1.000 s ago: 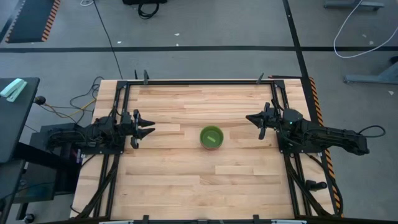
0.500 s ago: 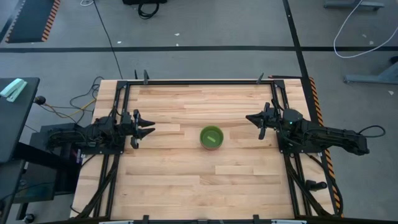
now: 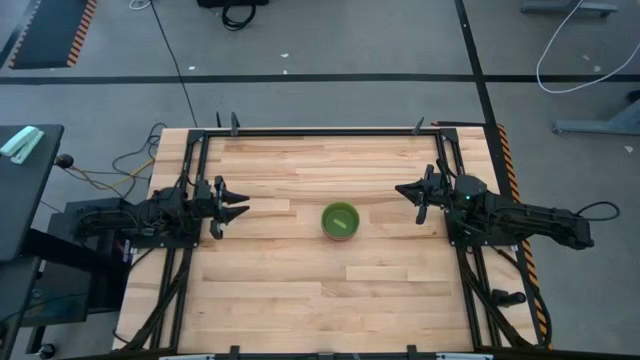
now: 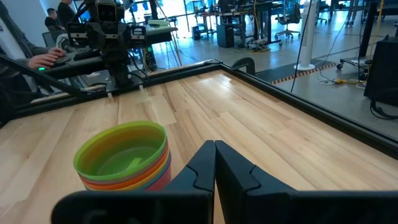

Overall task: Nest bowls inside each other
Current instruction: Return to Home Position

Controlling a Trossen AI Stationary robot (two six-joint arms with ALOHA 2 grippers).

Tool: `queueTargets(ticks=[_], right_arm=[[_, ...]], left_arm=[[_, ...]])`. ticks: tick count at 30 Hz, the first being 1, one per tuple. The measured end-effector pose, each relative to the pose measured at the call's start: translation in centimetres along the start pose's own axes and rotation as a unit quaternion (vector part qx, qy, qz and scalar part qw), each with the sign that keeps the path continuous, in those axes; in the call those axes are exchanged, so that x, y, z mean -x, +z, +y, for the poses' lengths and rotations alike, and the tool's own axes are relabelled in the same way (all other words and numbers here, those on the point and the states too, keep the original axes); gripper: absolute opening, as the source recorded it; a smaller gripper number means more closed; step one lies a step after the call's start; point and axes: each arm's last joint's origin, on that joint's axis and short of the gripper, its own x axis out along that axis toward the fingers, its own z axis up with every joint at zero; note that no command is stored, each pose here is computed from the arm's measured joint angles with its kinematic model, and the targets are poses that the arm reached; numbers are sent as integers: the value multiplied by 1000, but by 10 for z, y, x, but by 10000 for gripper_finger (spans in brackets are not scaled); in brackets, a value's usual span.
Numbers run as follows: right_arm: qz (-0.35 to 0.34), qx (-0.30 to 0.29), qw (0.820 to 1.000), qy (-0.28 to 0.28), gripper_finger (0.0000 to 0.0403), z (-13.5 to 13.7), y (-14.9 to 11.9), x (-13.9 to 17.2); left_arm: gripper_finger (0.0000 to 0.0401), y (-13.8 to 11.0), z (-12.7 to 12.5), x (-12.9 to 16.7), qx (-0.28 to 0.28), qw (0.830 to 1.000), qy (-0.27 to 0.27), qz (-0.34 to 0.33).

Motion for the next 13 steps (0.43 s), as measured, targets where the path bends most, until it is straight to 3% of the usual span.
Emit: queueTargets(ticks=[13], right_arm=[[0,0,1000,0,16,0,0,0]], left_arm=[[145,0,0,0,0,1000,0,0]])
